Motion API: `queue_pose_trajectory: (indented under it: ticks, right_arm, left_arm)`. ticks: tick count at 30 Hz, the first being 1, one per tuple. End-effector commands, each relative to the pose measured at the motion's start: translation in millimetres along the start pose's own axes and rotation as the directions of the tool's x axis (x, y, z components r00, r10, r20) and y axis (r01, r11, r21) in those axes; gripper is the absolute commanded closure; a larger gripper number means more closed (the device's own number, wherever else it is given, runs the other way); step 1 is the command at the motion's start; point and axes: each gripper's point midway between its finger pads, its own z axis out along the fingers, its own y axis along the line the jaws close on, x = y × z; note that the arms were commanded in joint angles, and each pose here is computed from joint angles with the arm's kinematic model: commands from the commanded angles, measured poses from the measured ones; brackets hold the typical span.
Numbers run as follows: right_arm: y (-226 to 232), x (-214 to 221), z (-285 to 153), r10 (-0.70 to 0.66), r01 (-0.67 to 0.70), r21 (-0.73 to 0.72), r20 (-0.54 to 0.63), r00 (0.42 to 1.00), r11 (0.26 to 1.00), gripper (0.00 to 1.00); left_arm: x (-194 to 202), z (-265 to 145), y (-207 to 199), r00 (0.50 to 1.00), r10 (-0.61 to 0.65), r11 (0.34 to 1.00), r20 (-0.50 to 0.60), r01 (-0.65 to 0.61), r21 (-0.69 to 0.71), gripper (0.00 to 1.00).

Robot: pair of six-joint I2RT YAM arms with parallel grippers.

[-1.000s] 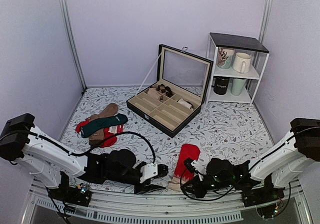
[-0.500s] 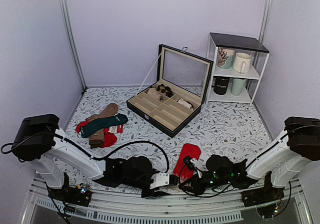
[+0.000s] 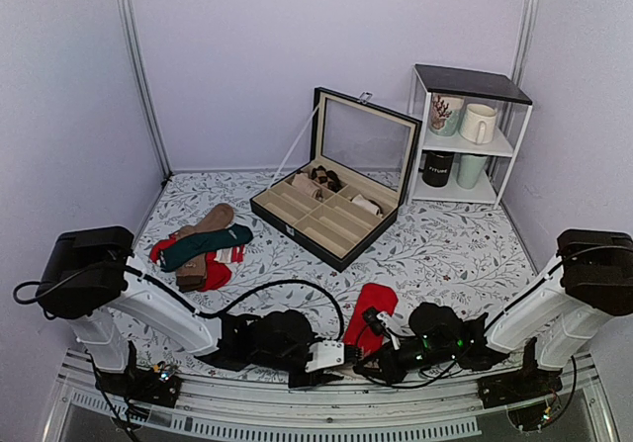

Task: Roll the socks
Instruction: Roll the sock at the center of the board.

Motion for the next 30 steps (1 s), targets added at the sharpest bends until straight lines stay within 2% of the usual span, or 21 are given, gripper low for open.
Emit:
queue_pose_trajectory:
  ticks: [1,5,7,10,13,15,17,19,21,26,30]
  right_arm:
    - [-67.1,85.9,-17.7,0.111,-0.043,0.236,-0.283,0.953,0.971,1.0]
    - [-64.4,81.4,-17.3,0.11,-0.049,0.223,-0.273,0.956,0.974,1.0]
    - [-62.4,77.9,-17.6,0.105,-0.047,0.217,-0.263,0.959,0.975,0.94]
    - [-60.1,65.4,-19.3,0.071,-0.024,0.217,-0.216,0.974,0.976,0.72]
    - [-55.6,36.9,-29.2,-0.011,0.031,0.225,-0.092,0.996,0.974,0.59]
    - [-46.6,12.0,-39.1,-0.09,0.083,0.215,0.022,0.996,0.973,0.56]
    - [-32.1,-12.6,-50.4,-0.179,0.151,0.189,0.139,0.974,0.97,0.55]
    - [-17.3,-31.8,-62.2,-0.285,0.247,0.176,0.241,0.928,0.953,0.54]
    - [-6.3,-39.3,-68.1,-0.4,0.358,0.189,0.288,0.87,0.914,0.54]
    - [19.2,-36.0,-57.6,-0.596,0.562,0.201,0.273,0.755,0.803,0.53]
    - [32.3,-30.7,-46.2,-0.639,0.62,0.161,0.263,0.723,0.768,0.52]
  left_arm:
    - [11.6,9.8,-7.6,0.998,0.003,1.0,-0.063,-0.002,0.021,0.74]
    - [20.1,13.0,-12.0,0.994,-0.017,0.999,-0.108,0.022,0.044,1.0]
    - [25.8,13.1,-14.4,0.99,-0.037,0.998,-0.135,0.044,0.051,1.0]
    - [31.9,6.9,-20.2,0.984,-0.085,0.993,-0.157,0.098,0.073,1.0]
    - [36.6,-1.8,-21.8,0.965,-0.18,0.977,-0.189,0.198,0.079,1.0]
    - [45.4,-4.8,-23.2,0.936,-0.252,0.957,-0.247,0.279,0.079,1.0]
    - [55.2,-7.4,-27.4,0.901,-0.303,0.935,-0.31,0.344,0.084,1.0]
    - [63.4,-9.3,-32.0,0.869,-0.335,0.916,-0.364,0.39,0.089,1.0]
    - [68.9,-11.2,-36.9,0.839,-0.36,0.895,-0.408,0.434,0.102,1.0]
    - [78.2,-14.9,-38.0,0.776,-0.424,0.841,-0.467,0.529,0.115,1.0]
    - [89.9,-14.8,-33.0,0.741,-0.452,0.819,-0.497,0.565,0.097,1.0]
